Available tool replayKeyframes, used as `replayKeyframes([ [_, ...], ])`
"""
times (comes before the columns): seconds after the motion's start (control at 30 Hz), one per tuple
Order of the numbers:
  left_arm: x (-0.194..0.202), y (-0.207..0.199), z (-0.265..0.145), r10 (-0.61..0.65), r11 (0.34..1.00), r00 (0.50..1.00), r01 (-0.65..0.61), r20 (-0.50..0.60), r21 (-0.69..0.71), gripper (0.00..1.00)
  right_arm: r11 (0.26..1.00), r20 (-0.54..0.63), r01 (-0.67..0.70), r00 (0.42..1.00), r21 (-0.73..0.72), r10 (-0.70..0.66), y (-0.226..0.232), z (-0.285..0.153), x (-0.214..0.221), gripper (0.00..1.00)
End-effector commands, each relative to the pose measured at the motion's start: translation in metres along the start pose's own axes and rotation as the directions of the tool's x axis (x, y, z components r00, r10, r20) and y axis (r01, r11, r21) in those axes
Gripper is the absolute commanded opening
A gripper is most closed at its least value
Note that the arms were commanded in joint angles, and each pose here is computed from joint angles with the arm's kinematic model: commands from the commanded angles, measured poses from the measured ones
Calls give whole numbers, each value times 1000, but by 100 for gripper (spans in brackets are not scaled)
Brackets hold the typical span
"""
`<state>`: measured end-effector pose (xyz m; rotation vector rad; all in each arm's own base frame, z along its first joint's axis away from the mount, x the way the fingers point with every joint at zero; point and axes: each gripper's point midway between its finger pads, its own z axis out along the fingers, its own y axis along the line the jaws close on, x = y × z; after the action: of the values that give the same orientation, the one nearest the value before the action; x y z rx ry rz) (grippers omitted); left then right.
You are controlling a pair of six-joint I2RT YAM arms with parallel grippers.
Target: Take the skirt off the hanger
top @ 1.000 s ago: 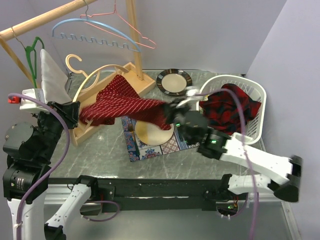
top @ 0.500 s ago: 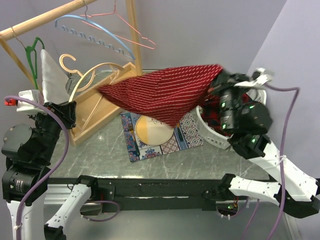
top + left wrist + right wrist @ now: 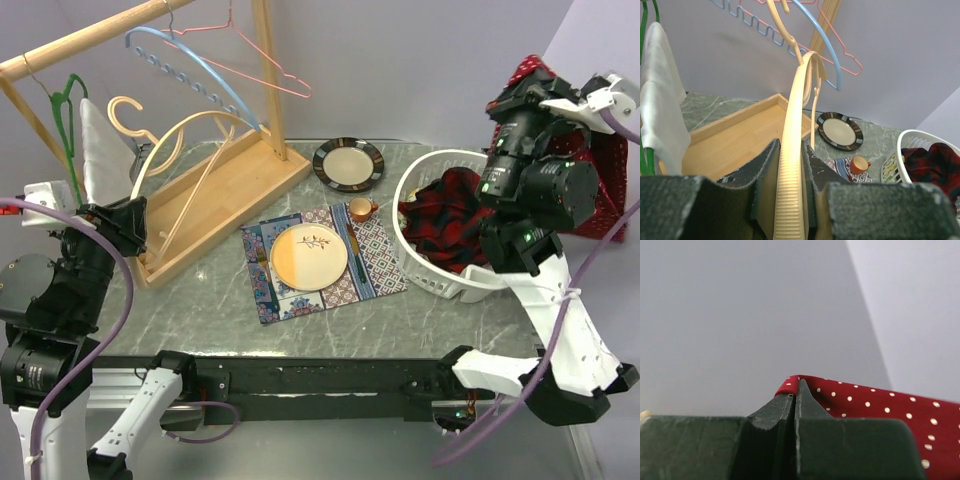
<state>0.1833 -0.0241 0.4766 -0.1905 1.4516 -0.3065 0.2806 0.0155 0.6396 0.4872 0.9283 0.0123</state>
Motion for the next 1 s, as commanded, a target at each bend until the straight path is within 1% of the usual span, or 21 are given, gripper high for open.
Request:
replayKeyframes([
  [0.0, -37, -13, -12, -10, 998, 991, 2, 136, 60, 1, 1000, 32, -21, 999, 14, 20, -13, 15, 2, 0],
  [0.03, -37, -13, -12, -9, 998, 991, 1, 137, 58, 1, 999, 29, -12, 1000, 30, 11, -23, 19, 10, 0],
  [0.07, -36, -13, -12, -7, 998, 991, -1, 134, 58, 1, 999, 18, -42, 999, 25, 42, -22, 20, 16, 0],
  [0.1, -36, -12, -10, -5, 998, 991, -3, 130, 55, 1, 999, 12, -41, 999, 9, 40, -20, 23, 22, 0],
  [0.17, -34, -12, -8, -2, 999, 992, -5, 122, 54, 1, 999, -6, -46, 999, 22, 46, -22, 28, 34, 0],
  [0.27, -34, -12, -8, -1, 999, 992, -6, 128, 52, 1, 999, -58, -45, 997, -21, 44, -11, 39, 61, 0],
  [0.3, -34, -12, -9, -2, 999, 991, -5, 132, 54, 1, 999, -80, -26, 997, -19, 24, -11, 45, 75, 0],
  [0.43, -33, -10, -9, 1, 999, 991, -7, 133, 44, 1, 998, -124, -7, 992, -55, 0, -6, 54, 105, 0],
  [0.53, -33, -9, -7, 5, 999, 991, -10, 131, 41, 1, 999, -164, 36, 986, -17, -38, -17, 59, 128, 0],
  [0.6, -33, -9, -7, 5, 999, 991, -10, 132, 43, 1, 993, -206, 93, 976, 76, -76, -45, 54, 149, 0],
  [0.63, -32, -9, -6, 5, 999, 991, -10, 132, 42, 1, 989, -224, 96, 972, 115, -68, -56, 50, 157, 0],
  [0.73, -30, -8, -5, 3, 999, 991, -9, 134, 43, 1, 979, -331, 141, 940, 147, -86, -97, 24, 201, 0],
  [0.77, -30, -9, -5, -1, 999, 991, -6, 137, 47, 1, 977, -372, 155, 924, 144, -91, -106, 15, 215, 0],
  [0.8, -28, -9, -3, -2, 999, 991, -5, 135, 48, 1, 969, -431, 188, 897, 159, -104, -122, -1, 242, 0],
  [0.87, -23, -9, 1, -5, 999, 993, -1, 119, 49, 1, 954, -484, 210, 871, 214, -83, -144, -17, 270, 0],
  [0.9, -22, -10, 3, -3, 999, 994, -2, 111, 51, 1, 928, -533, 269, 840, 257, -97, -166, -34, 293, 0],
  [0.93, -22, -10, 3, -3, 999, 994, -3, 110, 54, 1, 918, -546, 264, 835, 296, -65, -175, -40, 304, 0],
  [0.97, -22, -11, 3, -5, 998, 994, -1, 108, 55, 1, 889, -589, 316, 805, 332, -66, -198, -48, 320, 0],
])
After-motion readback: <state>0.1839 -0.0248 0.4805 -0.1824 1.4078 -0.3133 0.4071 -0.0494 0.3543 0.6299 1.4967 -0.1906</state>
